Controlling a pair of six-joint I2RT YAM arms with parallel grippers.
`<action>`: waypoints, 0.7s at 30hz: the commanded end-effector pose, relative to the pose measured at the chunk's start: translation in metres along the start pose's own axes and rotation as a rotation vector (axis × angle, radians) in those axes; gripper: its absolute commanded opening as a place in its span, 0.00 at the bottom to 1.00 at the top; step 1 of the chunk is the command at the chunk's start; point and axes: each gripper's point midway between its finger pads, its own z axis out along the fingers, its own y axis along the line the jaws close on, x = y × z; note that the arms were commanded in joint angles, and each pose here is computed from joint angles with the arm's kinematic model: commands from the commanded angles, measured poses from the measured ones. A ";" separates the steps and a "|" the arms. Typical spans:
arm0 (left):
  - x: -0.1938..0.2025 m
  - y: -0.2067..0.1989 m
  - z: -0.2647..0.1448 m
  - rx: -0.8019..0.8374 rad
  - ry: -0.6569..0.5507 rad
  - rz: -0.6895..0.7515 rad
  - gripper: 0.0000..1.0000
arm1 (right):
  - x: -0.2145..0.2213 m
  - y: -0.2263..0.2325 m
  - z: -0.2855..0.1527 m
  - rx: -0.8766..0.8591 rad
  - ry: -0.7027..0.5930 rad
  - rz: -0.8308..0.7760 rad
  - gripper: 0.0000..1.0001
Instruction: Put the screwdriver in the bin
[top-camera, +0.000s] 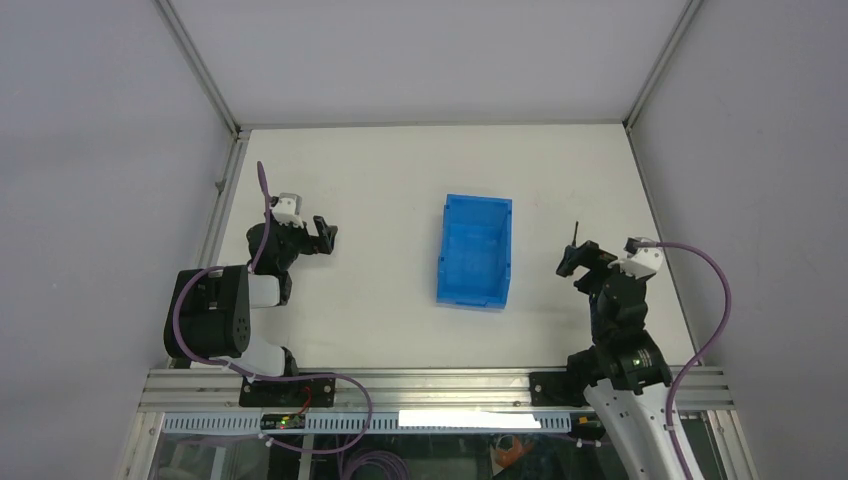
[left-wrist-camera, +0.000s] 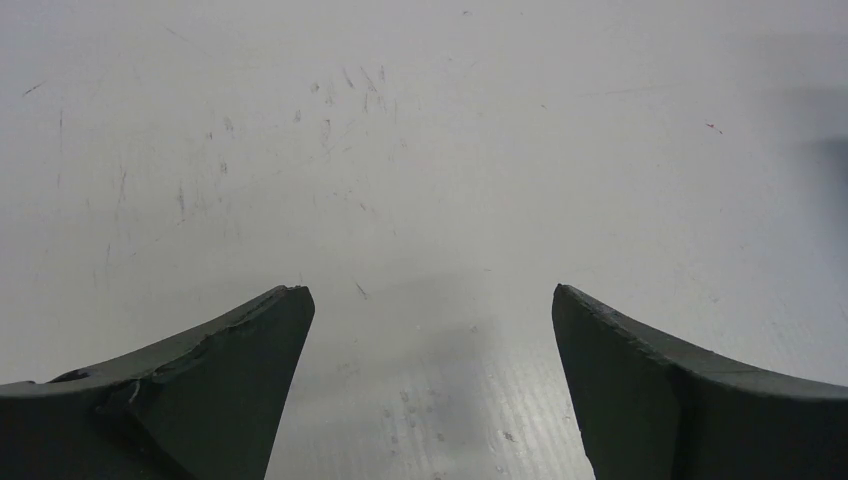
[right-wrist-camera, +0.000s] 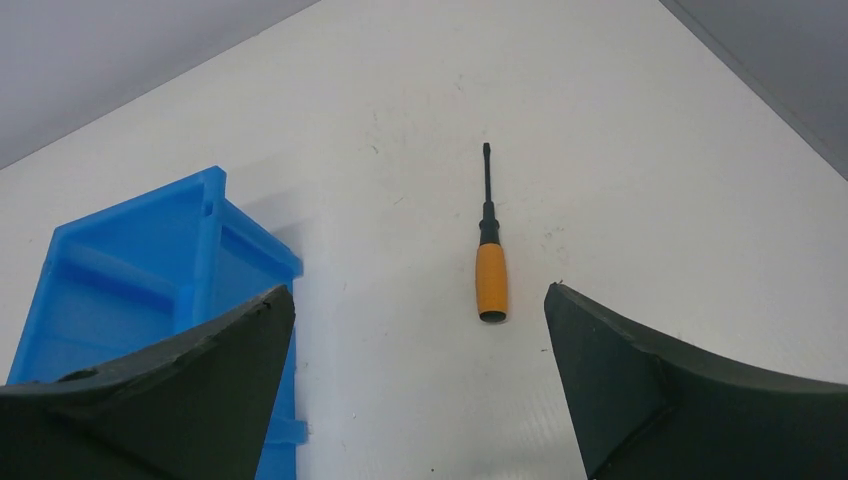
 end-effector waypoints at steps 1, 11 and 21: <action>-0.019 -0.006 0.003 0.030 -0.072 0.026 0.99 | -0.044 -0.001 -0.002 0.068 -0.102 0.082 0.99; -0.018 -0.006 0.003 0.030 -0.071 0.025 0.99 | -0.113 0.044 0.004 0.005 -0.042 -0.031 0.96; -0.018 -0.006 0.003 0.029 -0.071 0.025 0.99 | -0.037 0.031 0.078 0.196 0.754 -0.157 0.97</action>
